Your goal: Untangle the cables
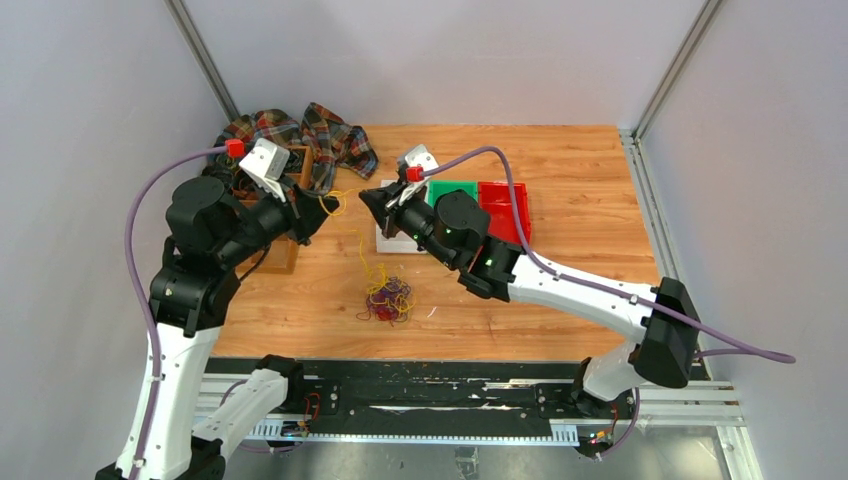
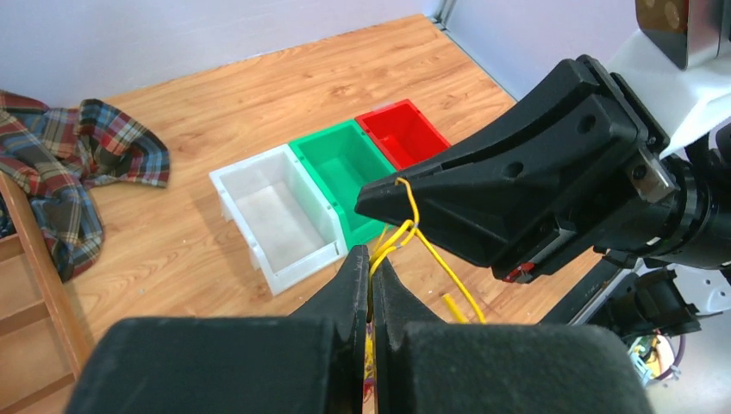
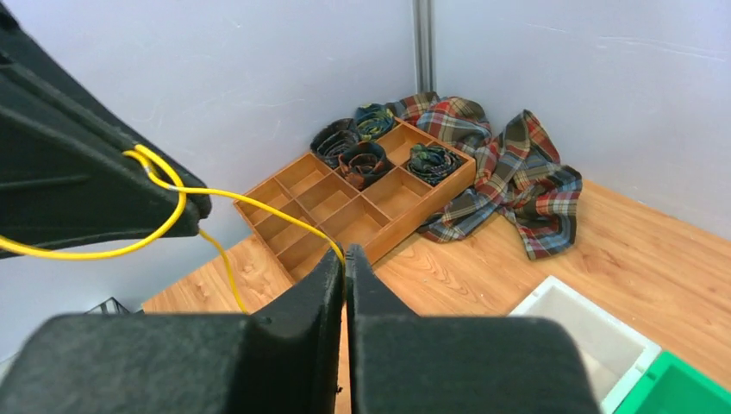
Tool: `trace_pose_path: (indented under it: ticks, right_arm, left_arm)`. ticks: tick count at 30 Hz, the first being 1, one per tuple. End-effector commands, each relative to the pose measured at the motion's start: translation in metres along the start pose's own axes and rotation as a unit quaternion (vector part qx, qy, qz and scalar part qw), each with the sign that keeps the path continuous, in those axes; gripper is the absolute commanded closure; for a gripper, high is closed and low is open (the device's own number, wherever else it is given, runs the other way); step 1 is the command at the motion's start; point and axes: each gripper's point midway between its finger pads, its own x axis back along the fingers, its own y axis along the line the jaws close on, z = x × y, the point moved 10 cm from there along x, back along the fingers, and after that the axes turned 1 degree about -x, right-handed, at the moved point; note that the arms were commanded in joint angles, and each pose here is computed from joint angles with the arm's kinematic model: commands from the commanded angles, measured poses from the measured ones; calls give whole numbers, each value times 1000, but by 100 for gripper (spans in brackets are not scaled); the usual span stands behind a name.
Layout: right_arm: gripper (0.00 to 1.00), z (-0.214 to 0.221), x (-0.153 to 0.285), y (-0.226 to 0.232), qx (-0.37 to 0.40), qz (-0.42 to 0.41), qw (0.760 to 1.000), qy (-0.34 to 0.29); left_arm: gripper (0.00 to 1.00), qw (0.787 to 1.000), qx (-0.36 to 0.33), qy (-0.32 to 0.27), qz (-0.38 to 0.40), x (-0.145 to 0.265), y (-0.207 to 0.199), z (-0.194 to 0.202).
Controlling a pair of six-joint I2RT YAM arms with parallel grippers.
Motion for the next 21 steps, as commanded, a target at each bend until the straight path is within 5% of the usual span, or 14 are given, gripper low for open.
trace_pose_path:
  ticks: [1,3,8,13,21]
  right_arm:
    - [99,-23,12,2,19,31,998,-43]
    - [100,-26,18,4,17,15,999,-46]
    - [99,-37,33,10,-7,-43,997,-61]
    - [99,-43,46,15,-30,-90,993,-64]
    - [99,-47,56,16,-67,-123,988,-61]
  left_arm:
    - [100,1000,-11,-6,11,9,-6,-2]
    - [98,1000,-15,-5,11,10,-5,1]
    - [50,1000,3,-2,20,7,-5,14]
    - [35,998,29,-14,55,4,-9,27]
    - [29,989,31,-45,136,1,-18,35]
